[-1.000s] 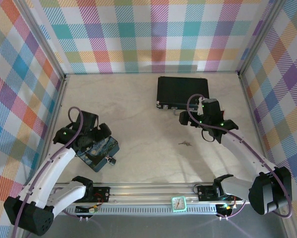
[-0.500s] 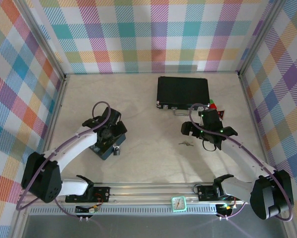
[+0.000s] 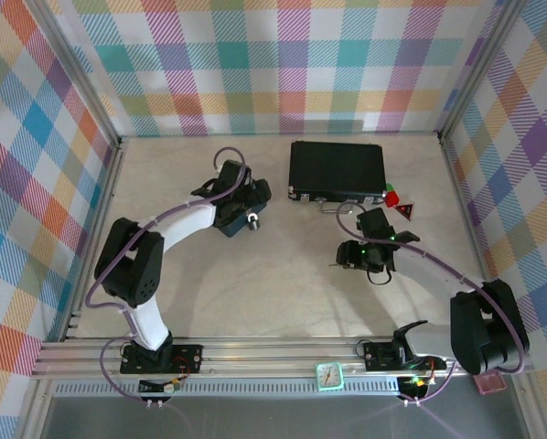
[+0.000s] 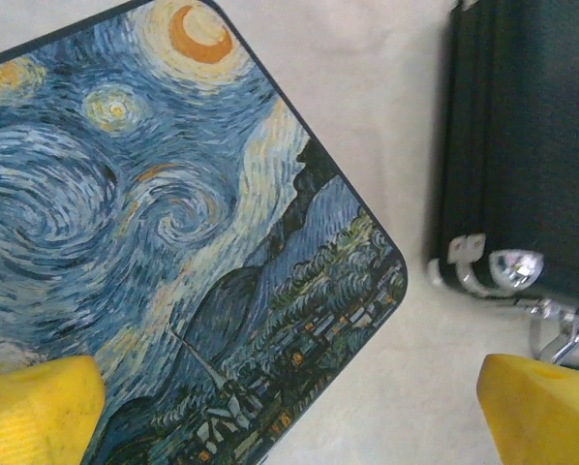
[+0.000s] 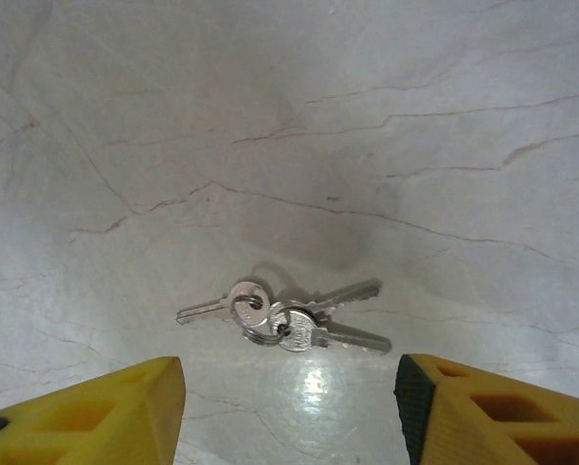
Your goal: Unlock the padlock with the key
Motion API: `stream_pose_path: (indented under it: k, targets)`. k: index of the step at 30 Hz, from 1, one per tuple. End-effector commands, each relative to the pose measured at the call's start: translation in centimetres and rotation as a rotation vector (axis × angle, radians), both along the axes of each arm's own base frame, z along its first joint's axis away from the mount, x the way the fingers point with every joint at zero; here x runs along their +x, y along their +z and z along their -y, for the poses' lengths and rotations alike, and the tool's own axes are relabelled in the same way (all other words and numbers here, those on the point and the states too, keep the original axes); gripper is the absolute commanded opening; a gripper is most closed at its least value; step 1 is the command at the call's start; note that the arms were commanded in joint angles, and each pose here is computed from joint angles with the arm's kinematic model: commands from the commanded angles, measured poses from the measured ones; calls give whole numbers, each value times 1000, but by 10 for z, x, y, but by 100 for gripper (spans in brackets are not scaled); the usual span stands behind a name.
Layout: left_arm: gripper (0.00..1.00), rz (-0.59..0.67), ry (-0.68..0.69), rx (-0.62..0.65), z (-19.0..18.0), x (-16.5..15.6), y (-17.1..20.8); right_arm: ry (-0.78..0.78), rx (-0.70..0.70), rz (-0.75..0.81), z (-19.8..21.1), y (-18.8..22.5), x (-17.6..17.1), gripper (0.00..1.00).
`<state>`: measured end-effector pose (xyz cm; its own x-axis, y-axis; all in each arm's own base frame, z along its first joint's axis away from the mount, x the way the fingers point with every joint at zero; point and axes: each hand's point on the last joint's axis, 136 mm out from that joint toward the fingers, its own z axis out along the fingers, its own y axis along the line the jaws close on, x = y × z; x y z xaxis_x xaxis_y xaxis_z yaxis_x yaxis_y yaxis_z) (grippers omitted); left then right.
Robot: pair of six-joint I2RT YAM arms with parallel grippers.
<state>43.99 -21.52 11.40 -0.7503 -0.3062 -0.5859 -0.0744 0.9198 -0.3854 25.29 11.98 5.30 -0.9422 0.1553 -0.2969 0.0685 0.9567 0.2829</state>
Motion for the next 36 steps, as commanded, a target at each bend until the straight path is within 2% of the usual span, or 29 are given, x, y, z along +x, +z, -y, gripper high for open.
stream_pose_path:
  k: [1,7,11,15,20,24,29,32,36]
  targets:
    - [100,-144,-135,92,12,-24,-59,65,-13,22,-8,12,11,58]
    - [100,-36,-189,155,9,-14,-25,188,-25,-2,-35,5,28,58]
    - [100,5,-200,163,1,-26,23,223,-74,-24,-41,-5,43,58]
    - [100,22,-259,-18,18,-56,56,232,-98,-43,-41,-15,46,58]
    - [100,11,-299,-172,41,-89,60,239,-67,-87,-45,-29,34,56]
    - [100,-9,-293,-257,56,-100,52,219,-100,-128,-38,-38,19,54]
    - [100,-5,-287,-277,63,-97,52,187,-153,-152,-24,-38,-3,55]
    - [100,8,-287,-279,63,-94,56,191,-132,-150,-25,-34,-11,56]
    - [100,38,-296,-234,63,-87,60,191,-135,-160,-24,-32,-19,55]
